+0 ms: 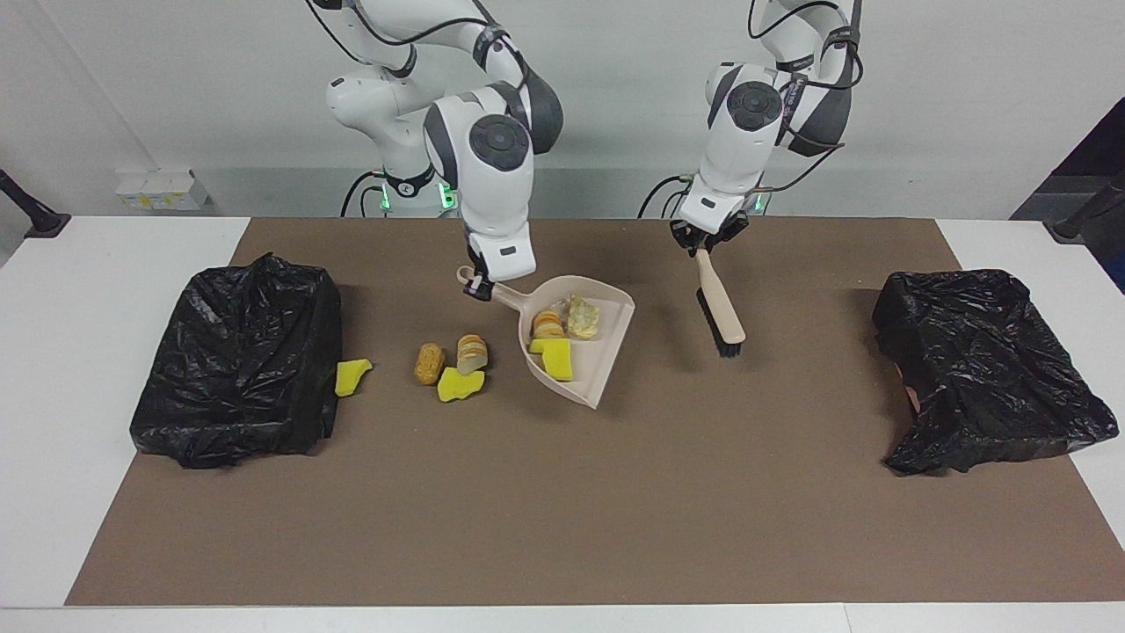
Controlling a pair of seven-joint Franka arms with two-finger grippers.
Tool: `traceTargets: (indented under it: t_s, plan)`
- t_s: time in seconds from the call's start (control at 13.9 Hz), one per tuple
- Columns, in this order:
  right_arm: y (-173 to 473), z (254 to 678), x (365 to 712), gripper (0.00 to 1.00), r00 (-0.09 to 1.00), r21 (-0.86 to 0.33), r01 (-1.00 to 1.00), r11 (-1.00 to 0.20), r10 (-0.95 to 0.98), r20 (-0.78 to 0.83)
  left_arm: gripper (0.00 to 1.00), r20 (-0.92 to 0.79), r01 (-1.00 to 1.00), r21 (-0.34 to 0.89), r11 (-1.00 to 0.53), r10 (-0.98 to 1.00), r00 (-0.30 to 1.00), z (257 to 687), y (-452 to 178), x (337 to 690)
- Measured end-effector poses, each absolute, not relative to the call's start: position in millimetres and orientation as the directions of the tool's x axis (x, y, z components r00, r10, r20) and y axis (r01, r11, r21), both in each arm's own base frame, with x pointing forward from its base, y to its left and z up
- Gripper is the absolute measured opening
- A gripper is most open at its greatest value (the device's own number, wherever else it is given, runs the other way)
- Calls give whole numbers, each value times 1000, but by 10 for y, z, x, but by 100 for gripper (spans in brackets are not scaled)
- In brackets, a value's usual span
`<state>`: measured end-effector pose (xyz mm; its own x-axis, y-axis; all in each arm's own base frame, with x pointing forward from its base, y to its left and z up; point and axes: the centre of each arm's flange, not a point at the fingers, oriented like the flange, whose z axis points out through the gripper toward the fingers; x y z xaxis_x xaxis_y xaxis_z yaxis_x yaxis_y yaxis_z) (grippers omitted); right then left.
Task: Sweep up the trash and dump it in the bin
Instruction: 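Carry the loaded dustpan with the right gripper to the nearby black bag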
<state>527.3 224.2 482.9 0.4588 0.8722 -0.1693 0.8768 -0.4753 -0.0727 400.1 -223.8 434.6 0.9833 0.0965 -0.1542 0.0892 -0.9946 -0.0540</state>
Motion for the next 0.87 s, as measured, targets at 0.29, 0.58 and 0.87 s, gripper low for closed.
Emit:
traceTargets:
  t_s: [0.29,0.58,0.87]
  plan:
    - [1101,5446,5326,32,553,-57,825,-562,824,-121,26,-126,106,-47,-993,111,986,4245,-2452,3897]
    - [-287,5523,5384,32,582,-81,803,-590,806,-103,26,-121,109,-21,-994,111,986,3904,-3122,3360]
    - [-1389,5518,5216,32,588,-95,798,-595,803,-95,26,-125,97,-14,-995,98,987,3592,-3569,2810]
